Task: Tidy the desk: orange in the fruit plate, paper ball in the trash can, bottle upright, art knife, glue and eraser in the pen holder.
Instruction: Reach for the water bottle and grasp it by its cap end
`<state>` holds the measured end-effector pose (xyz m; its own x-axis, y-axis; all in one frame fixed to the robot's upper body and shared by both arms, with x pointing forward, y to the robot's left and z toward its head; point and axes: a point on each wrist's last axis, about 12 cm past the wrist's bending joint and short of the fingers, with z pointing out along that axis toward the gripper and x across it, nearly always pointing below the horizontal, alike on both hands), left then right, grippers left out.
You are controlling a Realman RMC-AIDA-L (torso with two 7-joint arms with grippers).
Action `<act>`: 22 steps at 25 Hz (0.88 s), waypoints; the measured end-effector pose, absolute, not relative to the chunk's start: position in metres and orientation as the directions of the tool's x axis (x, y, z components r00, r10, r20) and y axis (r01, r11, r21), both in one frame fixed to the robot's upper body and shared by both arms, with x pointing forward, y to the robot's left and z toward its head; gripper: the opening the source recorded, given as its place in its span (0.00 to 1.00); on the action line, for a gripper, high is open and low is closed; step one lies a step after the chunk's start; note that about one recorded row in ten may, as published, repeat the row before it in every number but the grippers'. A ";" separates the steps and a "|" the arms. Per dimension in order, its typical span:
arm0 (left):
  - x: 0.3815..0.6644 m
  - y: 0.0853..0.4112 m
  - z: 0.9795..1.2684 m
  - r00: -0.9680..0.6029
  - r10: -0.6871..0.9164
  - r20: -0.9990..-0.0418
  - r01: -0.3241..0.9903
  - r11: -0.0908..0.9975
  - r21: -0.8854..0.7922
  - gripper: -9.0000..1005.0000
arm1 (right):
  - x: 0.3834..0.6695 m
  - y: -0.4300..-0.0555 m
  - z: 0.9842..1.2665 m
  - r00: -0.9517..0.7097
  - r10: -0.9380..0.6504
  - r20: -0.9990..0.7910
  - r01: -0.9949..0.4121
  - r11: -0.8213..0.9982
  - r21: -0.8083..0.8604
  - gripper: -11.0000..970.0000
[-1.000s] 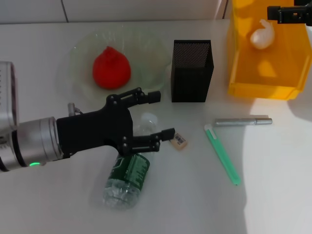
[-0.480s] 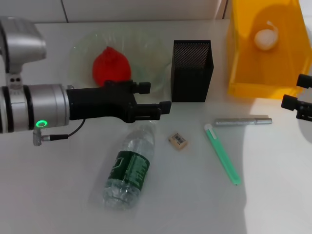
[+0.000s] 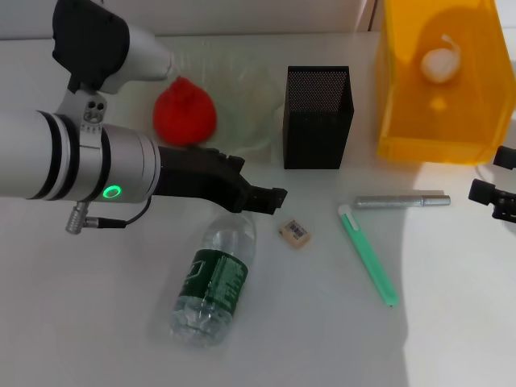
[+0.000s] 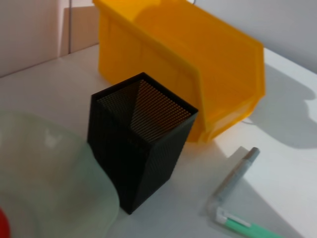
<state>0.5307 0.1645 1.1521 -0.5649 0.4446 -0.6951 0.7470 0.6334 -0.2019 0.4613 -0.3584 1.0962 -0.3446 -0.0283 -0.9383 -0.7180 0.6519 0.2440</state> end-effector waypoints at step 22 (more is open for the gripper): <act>0.532 0.138 1.150 -0.686 0.422 -0.593 0.657 0.709 -0.256 0.83 | 0.473 -0.357 1.089 -0.373 -0.157 -0.914 -0.734 0.653 0.187 0.87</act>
